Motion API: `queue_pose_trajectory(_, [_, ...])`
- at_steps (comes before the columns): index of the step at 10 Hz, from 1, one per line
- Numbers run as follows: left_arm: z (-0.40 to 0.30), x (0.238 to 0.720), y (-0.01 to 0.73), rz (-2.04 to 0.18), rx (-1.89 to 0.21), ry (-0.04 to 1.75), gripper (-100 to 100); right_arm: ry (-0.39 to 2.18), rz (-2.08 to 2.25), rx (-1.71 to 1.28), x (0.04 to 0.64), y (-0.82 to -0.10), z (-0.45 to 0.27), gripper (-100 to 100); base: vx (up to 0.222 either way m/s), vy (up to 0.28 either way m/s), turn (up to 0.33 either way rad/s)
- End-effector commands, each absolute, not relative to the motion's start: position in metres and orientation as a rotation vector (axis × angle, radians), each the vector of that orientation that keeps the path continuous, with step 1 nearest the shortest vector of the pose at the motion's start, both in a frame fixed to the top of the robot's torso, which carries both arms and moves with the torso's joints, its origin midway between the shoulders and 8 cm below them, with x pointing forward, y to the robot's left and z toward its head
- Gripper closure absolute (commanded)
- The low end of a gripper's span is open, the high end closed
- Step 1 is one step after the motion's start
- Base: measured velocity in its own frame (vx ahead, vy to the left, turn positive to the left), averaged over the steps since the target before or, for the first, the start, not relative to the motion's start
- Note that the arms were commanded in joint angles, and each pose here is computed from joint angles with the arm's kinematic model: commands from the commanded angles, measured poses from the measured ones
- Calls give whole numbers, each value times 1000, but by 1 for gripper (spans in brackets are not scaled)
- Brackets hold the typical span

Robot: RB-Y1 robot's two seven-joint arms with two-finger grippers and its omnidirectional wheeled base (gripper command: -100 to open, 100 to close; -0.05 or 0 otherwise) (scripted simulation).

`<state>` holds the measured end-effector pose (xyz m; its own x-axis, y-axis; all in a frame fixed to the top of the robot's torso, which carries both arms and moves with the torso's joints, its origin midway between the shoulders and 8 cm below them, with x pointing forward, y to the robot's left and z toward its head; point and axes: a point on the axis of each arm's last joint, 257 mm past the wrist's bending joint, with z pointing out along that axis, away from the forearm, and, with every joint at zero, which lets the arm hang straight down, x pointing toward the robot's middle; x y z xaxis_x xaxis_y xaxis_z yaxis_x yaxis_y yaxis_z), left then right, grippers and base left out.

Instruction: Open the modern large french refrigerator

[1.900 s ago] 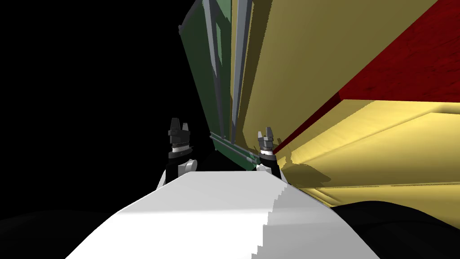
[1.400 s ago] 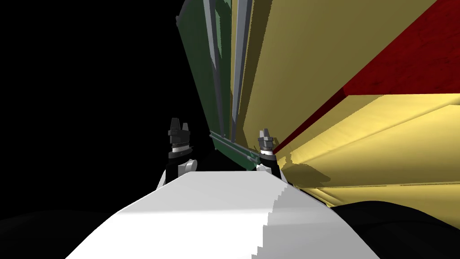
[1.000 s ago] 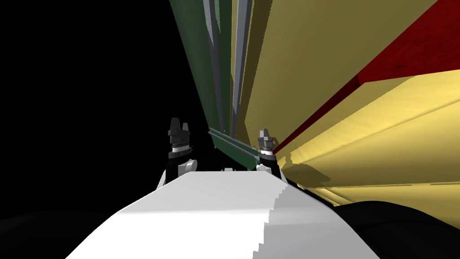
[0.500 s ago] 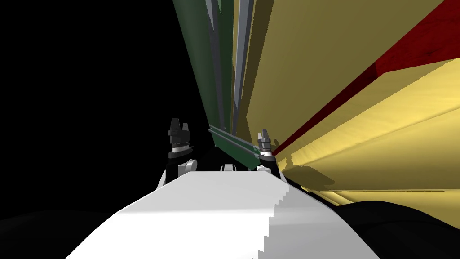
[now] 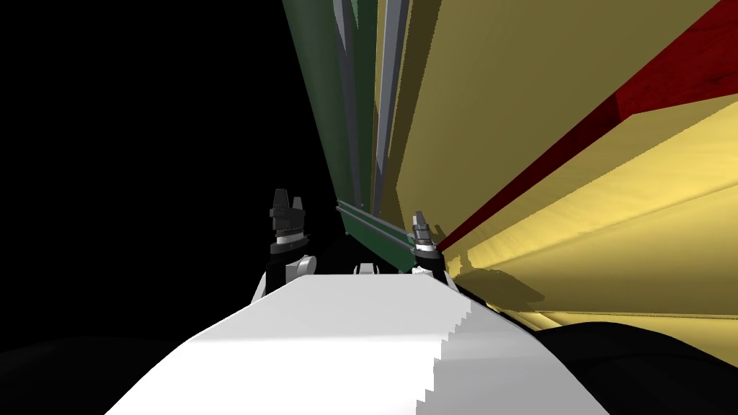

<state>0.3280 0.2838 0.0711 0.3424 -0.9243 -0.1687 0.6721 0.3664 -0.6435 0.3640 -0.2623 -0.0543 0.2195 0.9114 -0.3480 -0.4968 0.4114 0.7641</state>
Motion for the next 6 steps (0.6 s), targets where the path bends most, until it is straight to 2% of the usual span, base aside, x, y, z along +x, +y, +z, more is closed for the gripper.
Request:
queue_pose_trajectory(1, [71,328,284,-1099,-517,568,0,928,972,534,366,-265,-70,-100,-14,-18,43])
queue_pose_trajectory(6, [71,328,284,-1099,-517,568,0,1007,837,480,371,-269,-101,-100,-14,-15,54])
